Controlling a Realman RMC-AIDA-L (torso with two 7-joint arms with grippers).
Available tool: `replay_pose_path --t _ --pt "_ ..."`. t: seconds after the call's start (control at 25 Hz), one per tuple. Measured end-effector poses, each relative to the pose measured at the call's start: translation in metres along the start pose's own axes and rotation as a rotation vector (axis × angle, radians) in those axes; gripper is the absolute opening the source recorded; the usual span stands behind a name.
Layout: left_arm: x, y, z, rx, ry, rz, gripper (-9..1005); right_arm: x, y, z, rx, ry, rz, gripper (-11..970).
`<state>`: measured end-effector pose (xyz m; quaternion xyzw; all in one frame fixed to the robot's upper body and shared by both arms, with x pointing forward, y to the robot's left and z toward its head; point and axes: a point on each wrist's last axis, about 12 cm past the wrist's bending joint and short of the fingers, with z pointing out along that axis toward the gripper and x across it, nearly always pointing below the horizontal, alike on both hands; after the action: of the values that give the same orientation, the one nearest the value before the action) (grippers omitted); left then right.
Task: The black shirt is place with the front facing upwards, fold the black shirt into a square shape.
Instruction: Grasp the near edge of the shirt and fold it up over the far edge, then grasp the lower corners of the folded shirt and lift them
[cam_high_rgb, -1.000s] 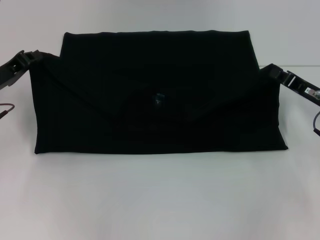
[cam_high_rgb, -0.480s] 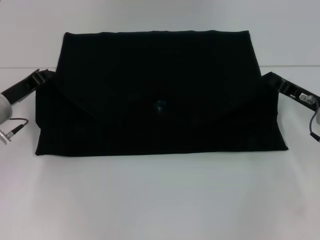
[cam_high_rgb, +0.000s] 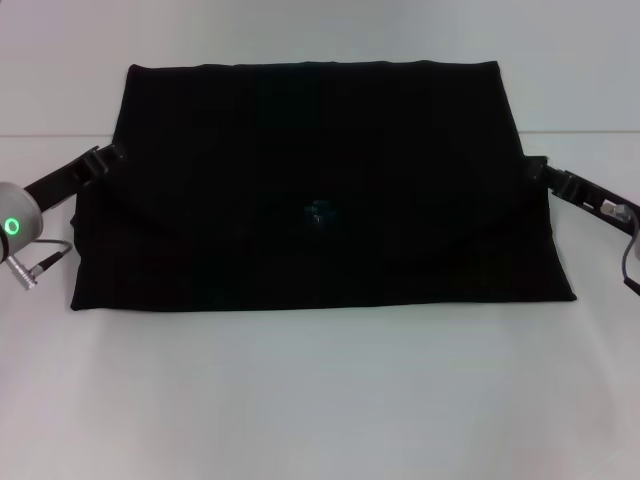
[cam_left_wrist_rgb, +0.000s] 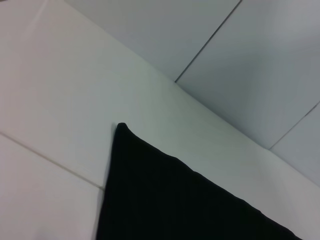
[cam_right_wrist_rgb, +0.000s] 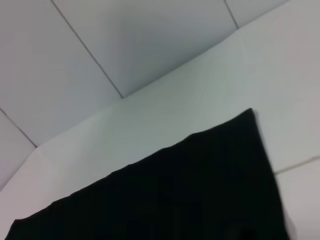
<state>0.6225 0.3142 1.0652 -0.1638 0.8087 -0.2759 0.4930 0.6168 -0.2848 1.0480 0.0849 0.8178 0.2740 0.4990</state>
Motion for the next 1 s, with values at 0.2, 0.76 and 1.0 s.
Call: replay_pose_path --t 0.2,0.76,1.0 --pt "0.001 0.015 -0.012 -0.014 0.001 -0.08 356 0.004 -0.009 -0.01 -0.009 0.012 0.07 455" --pt "-0.01 0.053 -0.085 0.182 0.218 -0.225 776 0.014 -0.014 -0.076 -0.392 0.123 0.038 907" --pt "-0.009 0.056 -0.095 0.164 0.343 -0.044 861 0.03 -0.002 -0.081 -0.508 0.299 -0.147 911"
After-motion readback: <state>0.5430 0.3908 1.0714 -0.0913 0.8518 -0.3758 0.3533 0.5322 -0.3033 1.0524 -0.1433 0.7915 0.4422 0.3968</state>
